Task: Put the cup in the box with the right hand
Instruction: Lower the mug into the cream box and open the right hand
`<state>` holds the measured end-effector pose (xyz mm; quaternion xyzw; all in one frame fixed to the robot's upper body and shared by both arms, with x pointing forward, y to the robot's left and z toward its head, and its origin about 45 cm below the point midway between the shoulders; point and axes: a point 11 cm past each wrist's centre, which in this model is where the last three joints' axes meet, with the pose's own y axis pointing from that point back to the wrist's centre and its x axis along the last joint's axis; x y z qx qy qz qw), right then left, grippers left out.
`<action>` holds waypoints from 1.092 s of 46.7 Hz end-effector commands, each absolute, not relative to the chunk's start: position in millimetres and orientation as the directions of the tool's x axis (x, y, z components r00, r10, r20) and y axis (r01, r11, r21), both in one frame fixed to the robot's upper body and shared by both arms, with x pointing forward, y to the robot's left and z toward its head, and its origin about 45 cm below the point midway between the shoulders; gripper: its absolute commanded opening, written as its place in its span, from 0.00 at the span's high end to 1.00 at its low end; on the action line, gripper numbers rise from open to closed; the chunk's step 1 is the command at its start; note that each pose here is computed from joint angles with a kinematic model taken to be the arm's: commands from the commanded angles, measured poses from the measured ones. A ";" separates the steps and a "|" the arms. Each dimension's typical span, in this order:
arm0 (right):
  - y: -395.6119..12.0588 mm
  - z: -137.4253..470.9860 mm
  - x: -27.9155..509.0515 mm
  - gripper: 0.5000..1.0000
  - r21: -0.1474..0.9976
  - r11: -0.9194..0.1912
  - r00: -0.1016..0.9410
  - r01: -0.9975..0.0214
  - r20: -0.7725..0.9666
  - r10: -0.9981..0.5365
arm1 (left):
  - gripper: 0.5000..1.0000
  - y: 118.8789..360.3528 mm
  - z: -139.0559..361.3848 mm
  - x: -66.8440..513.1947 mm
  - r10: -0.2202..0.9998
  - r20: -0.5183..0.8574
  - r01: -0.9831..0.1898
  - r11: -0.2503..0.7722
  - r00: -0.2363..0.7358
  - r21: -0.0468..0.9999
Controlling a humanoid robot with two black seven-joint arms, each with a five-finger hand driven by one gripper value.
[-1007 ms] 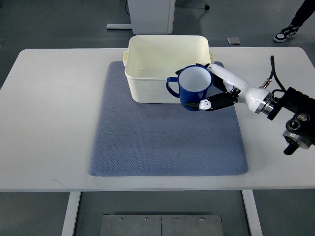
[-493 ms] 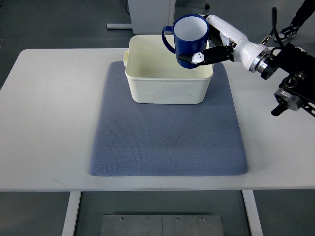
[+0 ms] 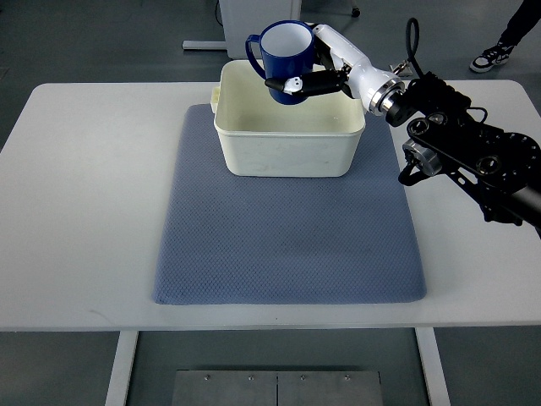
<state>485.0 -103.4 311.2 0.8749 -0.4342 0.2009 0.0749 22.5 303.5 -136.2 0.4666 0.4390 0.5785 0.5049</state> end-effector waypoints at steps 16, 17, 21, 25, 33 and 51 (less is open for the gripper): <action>-95.2 277.8 495.2 1.00 0.006 -0.546 0.501 -0.838 0.408 -0.764 | 0.00 303.6 -136.2 22.3 0.994 0.097 -0.174 -0.105 -0.054 0.979; -95.9 276.2 495.3 1.00 0.010 -0.544 0.500 -0.839 0.408 -0.764 | 0.00 303.6 -136.2 22.4 0.994 0.097 -0.174 -0.106 -0.057 0.979; -96.8 267.0 493.5 1.00 0.028 -0.540 0.502 -0.841 0.413 -0.760 | 0.00 303.6 -136.2 22.4 0.994 0.097 -0.174 -0.105 -0.055 0.979; -96.7 261.3 491.5 1.00 0.039 -0.540 0.506 -0.841 0.410 -0.758 | 0.00 303.4 -136.2 22.3 0.994 0.096 -0.174 -0.104 -0.053 0.979; -97.2 257.2 490.1 1.00 0.046 -0.541 0.510 -0.839 0.411 -0.756 | 0.00 303.6 -136.2 22.3 0.994 0.097 -0.174 -0.105 -0.054 0.979; -96.1 252.4 485.6 0.52 0.030 -0.556 0.519 -0.831 0.401 -0.755 | 0.00 303.6 -136.2 22.3 0.994 0.097 -0.174 -0.105 -0.055 0.979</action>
